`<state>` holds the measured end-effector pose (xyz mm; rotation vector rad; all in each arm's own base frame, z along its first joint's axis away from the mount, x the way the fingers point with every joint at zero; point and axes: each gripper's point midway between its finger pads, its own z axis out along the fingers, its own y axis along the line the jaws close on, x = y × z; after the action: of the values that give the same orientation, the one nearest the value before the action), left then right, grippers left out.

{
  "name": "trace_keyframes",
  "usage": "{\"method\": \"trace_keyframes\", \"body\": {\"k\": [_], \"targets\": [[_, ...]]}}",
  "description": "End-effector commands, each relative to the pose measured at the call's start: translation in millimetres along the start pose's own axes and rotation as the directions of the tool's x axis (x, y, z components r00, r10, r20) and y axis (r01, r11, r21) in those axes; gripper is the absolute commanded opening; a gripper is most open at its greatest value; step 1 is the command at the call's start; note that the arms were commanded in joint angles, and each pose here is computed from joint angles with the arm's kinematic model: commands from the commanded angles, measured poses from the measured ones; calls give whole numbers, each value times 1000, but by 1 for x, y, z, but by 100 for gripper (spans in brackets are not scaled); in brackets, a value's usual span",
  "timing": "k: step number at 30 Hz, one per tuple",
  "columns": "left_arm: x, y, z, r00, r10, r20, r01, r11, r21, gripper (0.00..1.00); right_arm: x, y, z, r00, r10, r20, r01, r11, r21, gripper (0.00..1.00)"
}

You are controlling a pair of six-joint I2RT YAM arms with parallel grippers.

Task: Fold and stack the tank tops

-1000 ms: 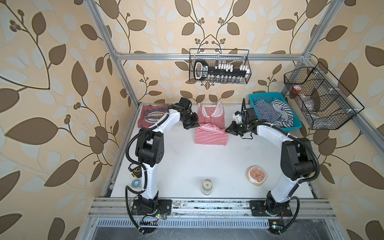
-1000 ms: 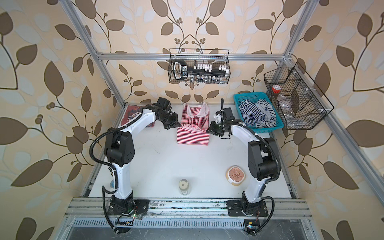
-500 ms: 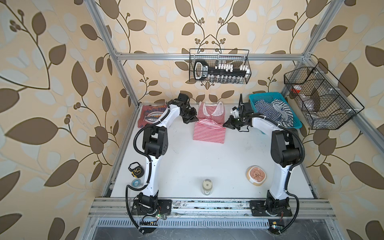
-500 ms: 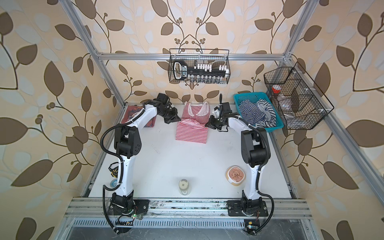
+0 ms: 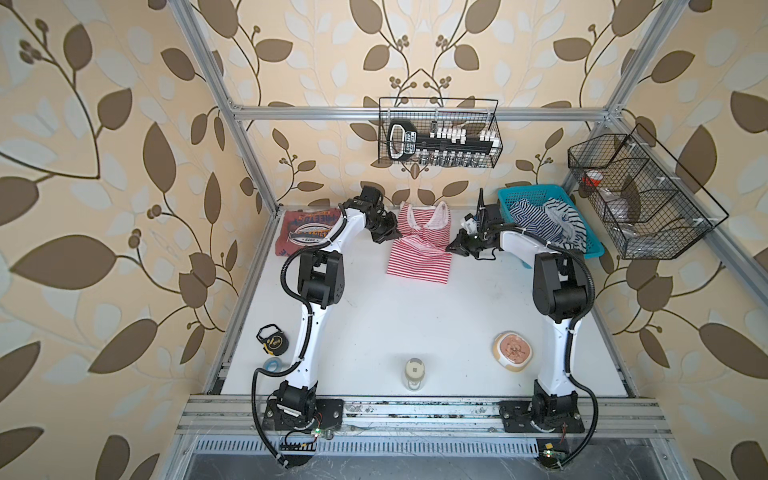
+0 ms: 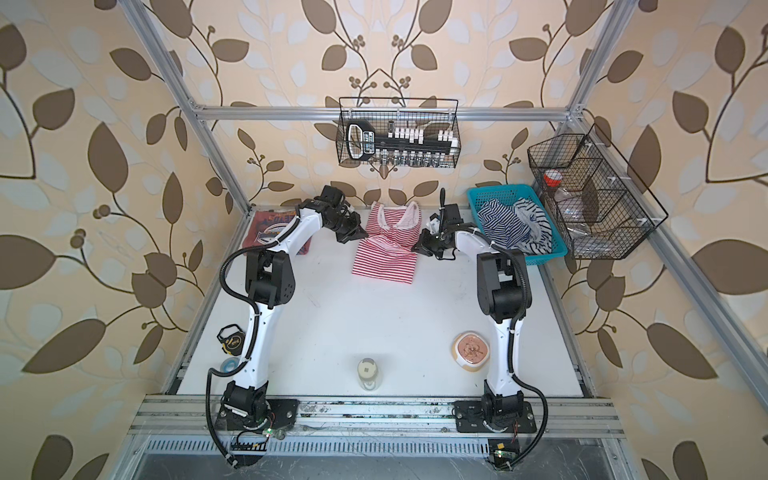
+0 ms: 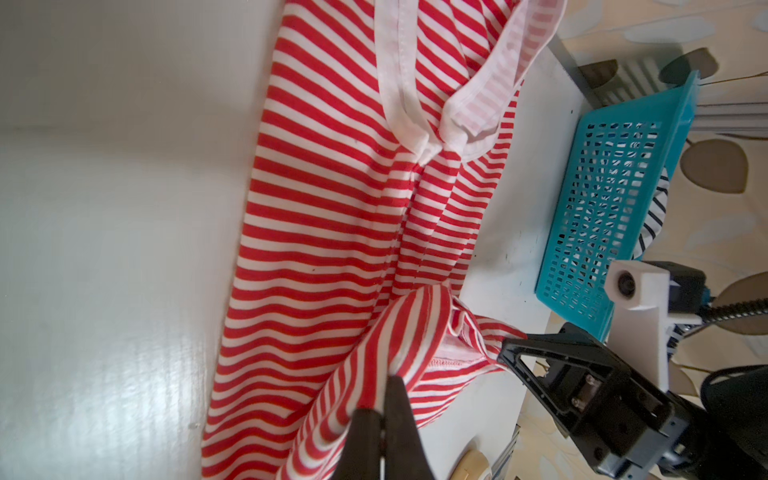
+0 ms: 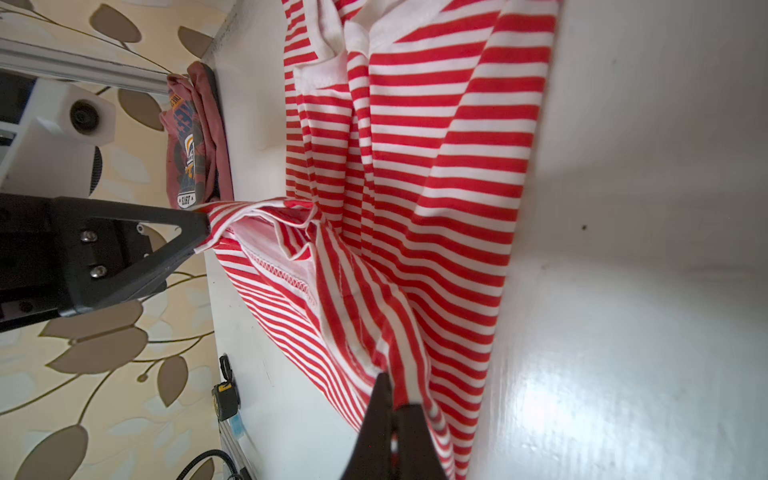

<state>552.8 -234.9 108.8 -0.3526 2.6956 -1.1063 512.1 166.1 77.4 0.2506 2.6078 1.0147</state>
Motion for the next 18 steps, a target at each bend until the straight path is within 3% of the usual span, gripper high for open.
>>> {"method": "trace_keyframes", "body": {"k": [1, 8, 11, 13, 18], "targets": [[-17, -16, -9, 999, 11, 33, -13, 997, 80, 0, -11, -3, 6, 1000, 11, 3, -11, 1000, -19, 0], [-29, -7, 7, 999, -27, 47, 22, 994, 110, 1, -17, -13, 22, 999, 40, -11, -40, 999, -22, 1], [-37, -5, 12, 997, -50, 57, 42, 990, 134, 12, -18, -17, 28, 998, 54, -15, -54, 998, -25, 8], [-42, -3, 14, 996, -67, 66, 56, 987, 149, 26, -21, -19, 31, 998, 66, -10, -66, 997, -32, 16], [-56, -4, 12, 990, -103, 94, 84, 978, 189, 31, -30, -20, 30, 996, 93, 18, -92, 994, -52, 25]]}}
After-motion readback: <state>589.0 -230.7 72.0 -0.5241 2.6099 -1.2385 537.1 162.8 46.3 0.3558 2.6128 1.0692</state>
